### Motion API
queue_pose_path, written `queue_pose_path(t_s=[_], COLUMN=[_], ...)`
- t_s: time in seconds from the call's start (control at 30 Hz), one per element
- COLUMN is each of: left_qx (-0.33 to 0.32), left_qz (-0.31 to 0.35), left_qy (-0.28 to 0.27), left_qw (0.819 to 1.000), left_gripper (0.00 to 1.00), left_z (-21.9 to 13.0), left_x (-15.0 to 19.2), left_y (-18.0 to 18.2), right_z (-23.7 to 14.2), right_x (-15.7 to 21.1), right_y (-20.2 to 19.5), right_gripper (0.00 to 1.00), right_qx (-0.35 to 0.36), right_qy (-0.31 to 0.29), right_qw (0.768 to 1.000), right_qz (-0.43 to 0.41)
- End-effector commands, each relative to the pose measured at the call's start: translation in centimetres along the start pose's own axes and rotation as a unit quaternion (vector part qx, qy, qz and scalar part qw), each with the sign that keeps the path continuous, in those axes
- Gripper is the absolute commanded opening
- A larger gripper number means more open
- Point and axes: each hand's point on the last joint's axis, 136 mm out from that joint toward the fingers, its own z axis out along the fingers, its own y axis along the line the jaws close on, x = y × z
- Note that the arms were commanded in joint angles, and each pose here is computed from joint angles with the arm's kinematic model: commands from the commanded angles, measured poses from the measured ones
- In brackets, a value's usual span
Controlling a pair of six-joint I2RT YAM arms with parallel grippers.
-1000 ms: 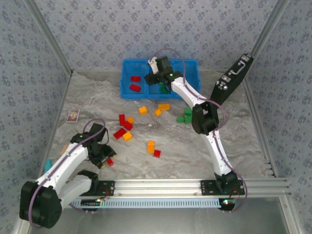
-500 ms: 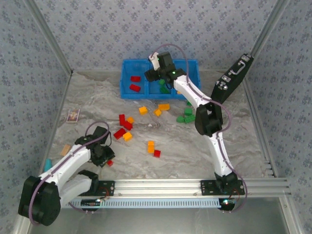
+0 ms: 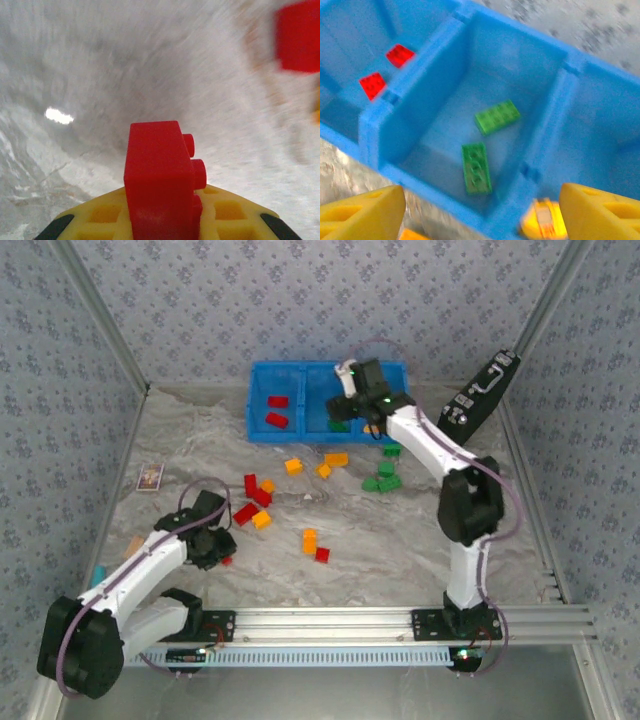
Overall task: Sort the legos into containers by color
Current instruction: Pick up the lego from the bottom-left of the table, then place the lego in the container.
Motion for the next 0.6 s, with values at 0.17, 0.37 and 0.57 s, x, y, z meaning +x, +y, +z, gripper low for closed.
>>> queue_pose_path(t_s=[0.17,0.37,0.57], left_qx=[0.058,0.109,0.118], left_qz=[0.061,0.096,0.127], left_qy=[-0.136,-0.231,-0.313], left_qw=[0.987,0.962,0.934], left_gripper=[0.1,0.11,0.11], left_z=[-6.7,-9.7,-10.0], left_x=[-9.6,-17.7,-24.2], left_y=[-7.8,-16.3,-22.6], right_z=[-5.9,-6.1,-4.8], right_x=[9.5,15.2,17.2], right_y=[-3.5,-3.7,-6.4], right_gripper=[0.82,0.92,0.91], right_qx=[0.033,0.002,0.039], right_qy=[0.088,0.13,0.13], right_qw=[0.985,0.969,0.948], right_qz=[0.142,0.21,0.288])
